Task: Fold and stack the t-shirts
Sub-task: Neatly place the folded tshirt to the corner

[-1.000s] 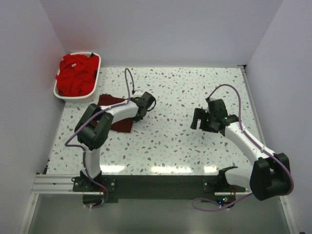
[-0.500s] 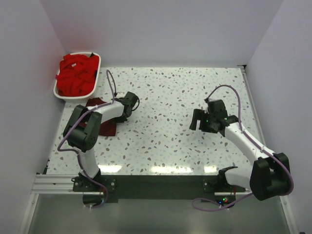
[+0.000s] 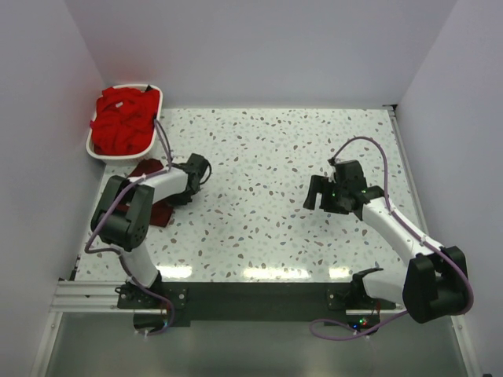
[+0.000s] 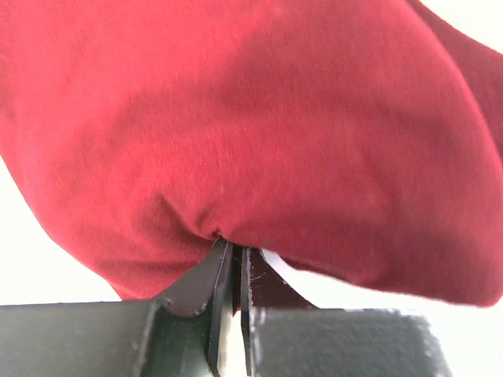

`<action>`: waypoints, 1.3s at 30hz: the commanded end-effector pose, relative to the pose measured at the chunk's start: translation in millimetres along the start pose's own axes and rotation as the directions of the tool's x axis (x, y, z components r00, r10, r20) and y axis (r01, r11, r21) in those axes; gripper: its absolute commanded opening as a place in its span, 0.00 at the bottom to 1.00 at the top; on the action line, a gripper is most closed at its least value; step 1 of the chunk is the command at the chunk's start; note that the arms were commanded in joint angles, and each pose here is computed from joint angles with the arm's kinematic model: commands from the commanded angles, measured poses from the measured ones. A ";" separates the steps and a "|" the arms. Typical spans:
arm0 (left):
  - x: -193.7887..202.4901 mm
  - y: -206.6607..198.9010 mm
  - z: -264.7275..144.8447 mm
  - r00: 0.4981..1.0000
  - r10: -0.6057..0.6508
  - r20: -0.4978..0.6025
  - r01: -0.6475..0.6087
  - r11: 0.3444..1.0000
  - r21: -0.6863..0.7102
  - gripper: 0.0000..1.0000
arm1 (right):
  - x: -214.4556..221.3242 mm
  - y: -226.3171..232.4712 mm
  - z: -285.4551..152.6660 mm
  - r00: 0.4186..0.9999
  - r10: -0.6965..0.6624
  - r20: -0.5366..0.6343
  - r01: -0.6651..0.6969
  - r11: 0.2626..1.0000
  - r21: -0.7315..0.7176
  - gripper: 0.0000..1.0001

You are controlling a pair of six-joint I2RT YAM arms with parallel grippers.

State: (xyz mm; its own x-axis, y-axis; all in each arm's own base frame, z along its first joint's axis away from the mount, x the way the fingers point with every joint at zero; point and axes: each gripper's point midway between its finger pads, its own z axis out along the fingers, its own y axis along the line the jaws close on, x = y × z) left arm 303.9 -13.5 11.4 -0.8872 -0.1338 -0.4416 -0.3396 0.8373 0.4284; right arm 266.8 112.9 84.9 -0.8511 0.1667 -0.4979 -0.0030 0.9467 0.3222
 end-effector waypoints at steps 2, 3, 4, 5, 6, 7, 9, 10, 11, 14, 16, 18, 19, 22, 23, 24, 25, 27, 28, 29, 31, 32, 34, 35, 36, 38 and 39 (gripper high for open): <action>77.4 -42.4 -15.1 0.978 0.007 -0.210 0.026 0.988 0.153 0.00 | -6.7 4.8 -1.8 0.999 -0.014 0.041 0.015 0.999 -0.037 0.88; 83.7 -54.0 -22.7 0.979 0.021 -0.205 0.016 0.984 0.179 0.00 | -6.6 4.5 -1.6 0.999 -0.013 0.041 0.014 0.999 -0.037 0.88; 86.8 -62.4 -26.3 0.977 0.027 -0.212 0.016 0.980 0.196 0.00 | -6.9 5.2 -1.0 0.999 -0.010 0.041 0.012 0.999 -0.041 0.88; 88.5 -69.7 -30.2 0.977 0.031 -0.212 0.016 0.976 0.215 0.00 | -6.8 5.9 -0.3 0.999 -0.011 0.041 0.013 0.999 -0.044 0.88; 90.9 -77.5 -35.8 0.977 0.037 -0.210 0.013 0.973 0.232 0.00 | -6.5 5.9 -0.4 0.999 -0.008 0.039 0.010 0.999 -0.045 0.88; 85.3 -83.0 -41.1 0.978 0.028 -0.204 0.024 0.969 0.247 0.00 | -6.4 6.4 -0.1 0.999 -0.008 0.038 0.010 0.999 -0.048 0.88; 72.9 -88.6 -51.8 0.985 0.014 -0.174 0.036 0.960 0.277 0.08 | -5.5 6.2 -0.5 0.999 -0.011 0.033 0.013 0.999 -0.048 0.88; 58.3 -88.8 -61.3 0.990 -0.007 -0.143 0.049 0.956 0.290 0.14 | -5.0 5.8 -1.3 0.999 -0.013 0.034 0.014 0.999 -0.046 0.88; 50.1 -87.8 -66.1 0.992 -0.010 -0.123 0.046 0.955 0.293 0.28 | -5.9 6.2 -2.5 0.999 -0.016 0.040 0.018 0.999 -0.046 0.88; 18.4 -79.3 -88.5 0.998 -0.030 -0.048 0.043 0.953 0.301 0.55 | -5.6 6.4 -3.3 0.999 -0.016 0.041 0.018 0.999 -0.048 0.88; -0.2 -70.8 -103.4 0.999 -0.045 -0.001 0.043 0.952 0.302 0.62 | -5.7 6.2 -3.7 0.999 -0.014 0.039 0.016 0.999 -0.049 0.88; -17.4 -55.5 -117.5 0.996 -0.072 0.056 0.052 0.953 0.297 0.67 | -6.9 7.2 -5.4 0.999 -0.020 0.043 0.022 0.998 -0.051 0.88; -24.9 -44.7 -119.0 0.993 -0.082 0.086 0.057 0.962 0.267 0.67 | -7.4 6.9 -5.7 0.999 -0.020 0.045 0.023 0.998 -0.051 0.88; -35.9 -20.1 -109.6 0.985 -0.153 0.081 0.123 0.949 0.291 0.66 | -6.9 8.0 -6.0 0.999 -0.018 0.047 0.021 0.998 -0.058 0.88; -39.7 -6.8 -96.2 0.981 -0.185 0.054 0.163 0.944 0.287 0.66 | -5.9 8.3 -5.3 0.999 -0.018 0.044 0.021 0.998 -0.062 0.88; -38.0 -4.1 -90.9 0.979 -0.203 0.029 0.185 0.933 0.310 0.65 | -5.7 8.9 -5.1 0.999 -0.017 0.044 0.020 0.998 -0.066 0.88; -35.7 -0.8 -82.6 0.974 -0.225 0.028 0.206 0.927 0.314 0.65 | -4.3 9.8 -3.7 0.999 -0.016 0.036 0.019 0.997 -0.072 0.88; -33.1 7.7 -68.2 0.971 -0.241 0.011 0.226 0.926 0.302 0.67 | -2.2 10.0 -2.9 0.999 -0.014 0.030 0.017 0.997 -0.077 0.88; -34.3 6.4 -62.5 0.969 -0.246 0.009 0.232 0.925 0.301 0.68 | -1.9 10.5 -3.0 0.999 -0.015 0.030 0.017 0.997 -0.080 0.87; -34.1 9.1 -56.0 0.968 -0.250 0.000 0.239 0.927 0.289 0.70 | -0.5 10.2 -3.0 0.999 -0.015 0.028 0.017 0.997 -0.081 0.87; -28.5 5.9 -44.5 0.971 -0.238 -0.028 0.237 0.932 0.273 0.71 | -0.6 11.1 -3.7 0.999 -0.016 0.030 0.019 0.996 -0.084 0.88; -26.3 7.6 -37.8 0.969 -0.243 -0.042 0.245 0.934 0.260 0.72 | -0.8 11.1 -4.4 0.999 -0.015 0.033 0.018 0.996 -0.086 0.88; -17.1 8.2 -24.5 0.967 -0.245 -0.069 0.254 0.938 0.237 0.72 | -0.8 11.5 -6.1 0.999 -0.017 0.035 0.020 0.996 -0.088 0.87; -14.7 13.3 -17.5 0.962 -0.260 -0.081 0.271 0.938 0.217 0.72 | -0.2 11.3 -6.9 0.999 -0.019 0.035 0.022 0.996 -0.088 0.88; -10.7 16.0 -10.6 0.961 -0.263 -0.085 0.275 0.941 0.199 0.72 | 0.1 10.9 -6.9 0.999 -0.020 0.036 0.023 0.996 -0.087 0.88; -3.2 24.3 5.9 0.956 -0.269 -0.117 0.286 0.944 0.163 0.72 | 0.9 10.4 -6.5 0.999 -0.022 0.036 0.025 0.996 -0.087 0.88; 0.4 27.2 12.6 0.954 -0.272 -0.127 0.290 0.945 0.151 0.75 | 1.4 10.5 -5.7 0.999 -0.021 0.033 0.024 0.996 -0.090 0.88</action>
State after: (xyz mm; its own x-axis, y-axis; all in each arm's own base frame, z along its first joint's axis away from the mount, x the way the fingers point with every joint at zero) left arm 293.2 -2.5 23.2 -0.8099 -0.4076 -0.4219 -0.5057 0.8496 0.1500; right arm 260.1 118.3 85.0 -0.8505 0.1622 -0.5004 -0.0354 0.9315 0.3621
